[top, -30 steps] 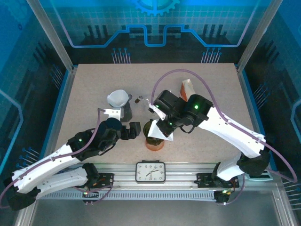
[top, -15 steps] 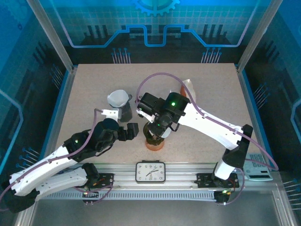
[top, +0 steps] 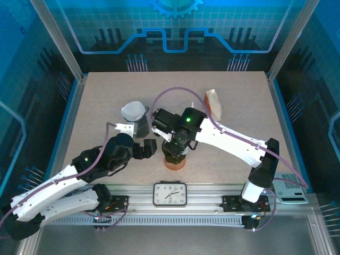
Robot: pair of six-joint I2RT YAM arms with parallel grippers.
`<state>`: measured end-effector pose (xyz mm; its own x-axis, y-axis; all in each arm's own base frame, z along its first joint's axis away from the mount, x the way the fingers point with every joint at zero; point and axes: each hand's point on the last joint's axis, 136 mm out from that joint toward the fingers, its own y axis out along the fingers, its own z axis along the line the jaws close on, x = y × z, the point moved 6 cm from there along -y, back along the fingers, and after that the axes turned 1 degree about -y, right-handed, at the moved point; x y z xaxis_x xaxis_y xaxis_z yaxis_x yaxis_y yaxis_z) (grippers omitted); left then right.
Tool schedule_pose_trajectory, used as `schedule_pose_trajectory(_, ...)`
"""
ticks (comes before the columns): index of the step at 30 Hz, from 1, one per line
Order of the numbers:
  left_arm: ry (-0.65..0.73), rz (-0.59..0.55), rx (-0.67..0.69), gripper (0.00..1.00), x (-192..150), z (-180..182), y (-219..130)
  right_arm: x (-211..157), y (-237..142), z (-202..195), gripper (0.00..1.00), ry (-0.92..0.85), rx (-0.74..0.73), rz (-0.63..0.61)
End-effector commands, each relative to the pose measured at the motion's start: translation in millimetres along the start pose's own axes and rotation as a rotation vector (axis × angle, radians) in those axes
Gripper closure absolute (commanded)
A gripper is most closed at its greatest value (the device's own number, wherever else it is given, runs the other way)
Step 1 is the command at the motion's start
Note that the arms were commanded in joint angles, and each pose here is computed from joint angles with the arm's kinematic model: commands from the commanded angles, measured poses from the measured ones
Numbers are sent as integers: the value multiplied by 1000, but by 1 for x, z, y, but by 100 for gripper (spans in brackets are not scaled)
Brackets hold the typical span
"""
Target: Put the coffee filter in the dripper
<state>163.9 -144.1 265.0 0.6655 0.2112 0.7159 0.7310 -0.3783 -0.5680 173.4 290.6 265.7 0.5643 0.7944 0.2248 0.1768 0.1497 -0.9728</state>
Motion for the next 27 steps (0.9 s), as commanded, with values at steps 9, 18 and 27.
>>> schedule_pose_trajectory(9,-21,14,-13,1,-1,1,-1,0,20,3,99,23,44,-2)
schedule_pose_trajectory(18,-34,23,-18,1,-1,0,0,-4,3,0,73,41,54,-82)
schedule_pose_trajectory(27,-33,22,-20,1,1,-5,5,-8,-18,-8,46,108,80,-223)
